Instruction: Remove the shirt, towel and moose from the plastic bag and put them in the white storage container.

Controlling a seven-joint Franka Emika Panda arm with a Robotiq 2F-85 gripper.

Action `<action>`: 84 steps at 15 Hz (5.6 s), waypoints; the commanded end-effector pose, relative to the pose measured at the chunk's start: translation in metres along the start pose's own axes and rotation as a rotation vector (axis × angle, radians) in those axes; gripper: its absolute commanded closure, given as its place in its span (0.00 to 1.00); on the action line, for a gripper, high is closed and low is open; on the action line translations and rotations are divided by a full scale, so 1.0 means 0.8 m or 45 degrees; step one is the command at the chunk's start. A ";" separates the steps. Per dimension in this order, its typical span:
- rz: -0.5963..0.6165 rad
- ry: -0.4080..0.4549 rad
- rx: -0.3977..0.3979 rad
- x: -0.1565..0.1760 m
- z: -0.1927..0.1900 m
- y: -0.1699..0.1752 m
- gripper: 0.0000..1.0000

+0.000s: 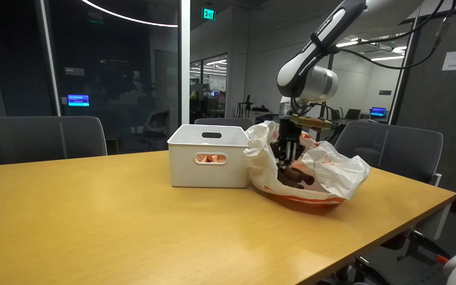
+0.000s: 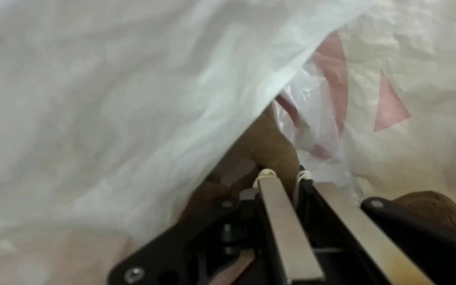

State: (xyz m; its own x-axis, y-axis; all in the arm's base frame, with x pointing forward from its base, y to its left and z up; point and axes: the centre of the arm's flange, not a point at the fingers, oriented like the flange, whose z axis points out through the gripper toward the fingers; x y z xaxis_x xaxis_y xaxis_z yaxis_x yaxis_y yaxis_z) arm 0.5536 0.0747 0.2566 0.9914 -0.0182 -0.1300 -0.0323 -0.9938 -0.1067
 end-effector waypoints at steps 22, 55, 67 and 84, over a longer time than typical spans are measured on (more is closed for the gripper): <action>0.224 0.131 0.532 -0.037 -0.137 0.050 0.92; -0.236 0.687 0.230 -0.080 -0.304 -0.100 0.92; -0.412 0.715 -0.059 0.031 -0.307 -0.233 0.91; -0.251 0.340 -0.104 0.044 -0.251 -0.231 0.00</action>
State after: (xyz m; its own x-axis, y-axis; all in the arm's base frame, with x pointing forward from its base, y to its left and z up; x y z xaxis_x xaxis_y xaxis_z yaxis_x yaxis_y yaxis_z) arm 0.6410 0.2433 0.4447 0.9509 0.2438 0.1904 0.2579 -0.9647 -0.0525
